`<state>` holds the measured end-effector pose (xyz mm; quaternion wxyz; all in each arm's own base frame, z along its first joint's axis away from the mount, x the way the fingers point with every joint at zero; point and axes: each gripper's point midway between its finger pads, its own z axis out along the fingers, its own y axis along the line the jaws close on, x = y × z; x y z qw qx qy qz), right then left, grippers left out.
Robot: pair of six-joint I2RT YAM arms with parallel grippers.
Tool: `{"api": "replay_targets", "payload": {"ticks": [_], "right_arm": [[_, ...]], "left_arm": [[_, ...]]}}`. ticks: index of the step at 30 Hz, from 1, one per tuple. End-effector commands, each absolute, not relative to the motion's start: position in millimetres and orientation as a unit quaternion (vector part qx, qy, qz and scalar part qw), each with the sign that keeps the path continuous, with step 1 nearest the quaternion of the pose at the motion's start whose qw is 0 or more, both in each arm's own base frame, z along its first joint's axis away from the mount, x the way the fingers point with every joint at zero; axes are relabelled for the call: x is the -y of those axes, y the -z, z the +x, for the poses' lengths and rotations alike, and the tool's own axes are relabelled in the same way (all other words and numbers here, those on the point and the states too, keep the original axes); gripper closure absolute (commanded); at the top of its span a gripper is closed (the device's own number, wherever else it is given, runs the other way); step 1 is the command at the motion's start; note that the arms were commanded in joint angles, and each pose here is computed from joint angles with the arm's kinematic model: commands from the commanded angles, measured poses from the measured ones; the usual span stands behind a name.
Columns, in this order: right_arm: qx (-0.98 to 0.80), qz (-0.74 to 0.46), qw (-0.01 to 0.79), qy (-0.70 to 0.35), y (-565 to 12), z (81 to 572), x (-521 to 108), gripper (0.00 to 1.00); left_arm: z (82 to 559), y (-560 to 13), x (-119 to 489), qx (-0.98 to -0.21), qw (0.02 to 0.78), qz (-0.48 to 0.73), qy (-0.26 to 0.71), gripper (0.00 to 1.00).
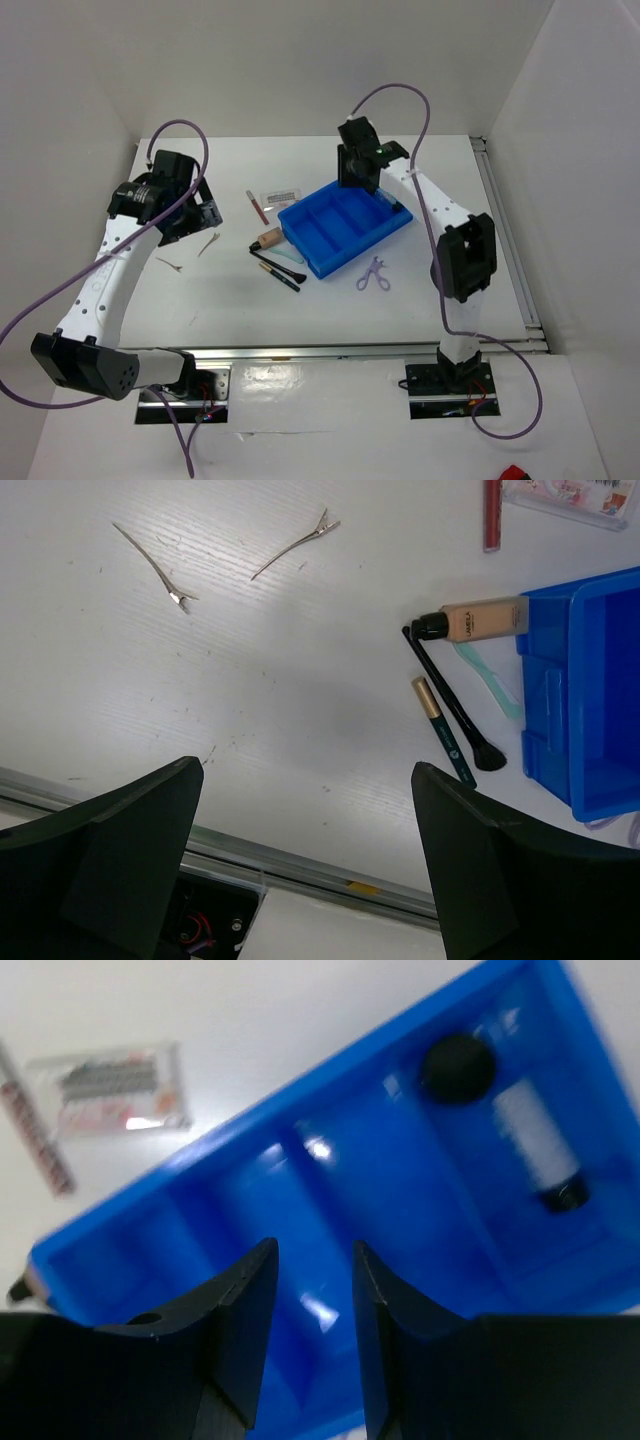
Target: Organize the makeup
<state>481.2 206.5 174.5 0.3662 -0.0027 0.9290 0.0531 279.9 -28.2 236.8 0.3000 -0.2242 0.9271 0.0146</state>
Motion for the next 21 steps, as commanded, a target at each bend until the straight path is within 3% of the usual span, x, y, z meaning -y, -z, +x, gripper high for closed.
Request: {"api": "replay_targets", "payload": {"ticks": [1,5,10,16,21], "right_arm": [[-0.924,0.015,0.378,-0.055,-207.4,434.8,-199.4,0.57],[-0.929,0.047,0.361,-0.064,-197.6,372.8,-170.8,0.48],[-0.958,0.09,0.27,-0.044,-133.6,294.8,-137.3,0.48],[-0.963,0.103,0.237,-0.071,-97.9,286.1,-148.7,0.22],[-0.969,0.102,0.218,-0.058,-73.4,295.4,-153.5,0.22]], "left_arm": [[286.9,-248.6,25.7,-0.921,0.319,-0.222,-0.008,0.0],[286.7,-248.5,25.3,-0.922,0.319,-0.218,-0.01,0.0],[291.1,-244.8,32.4,-0.924,0.315,-0.218,0.007,0.0],[294.9,-242.9,34.1,-0.926,0.312,-0.214,0.015,0.0],[299.3,-247.6,36.1,-0.927,0.312,-0.209,0.018,0.0]]}}
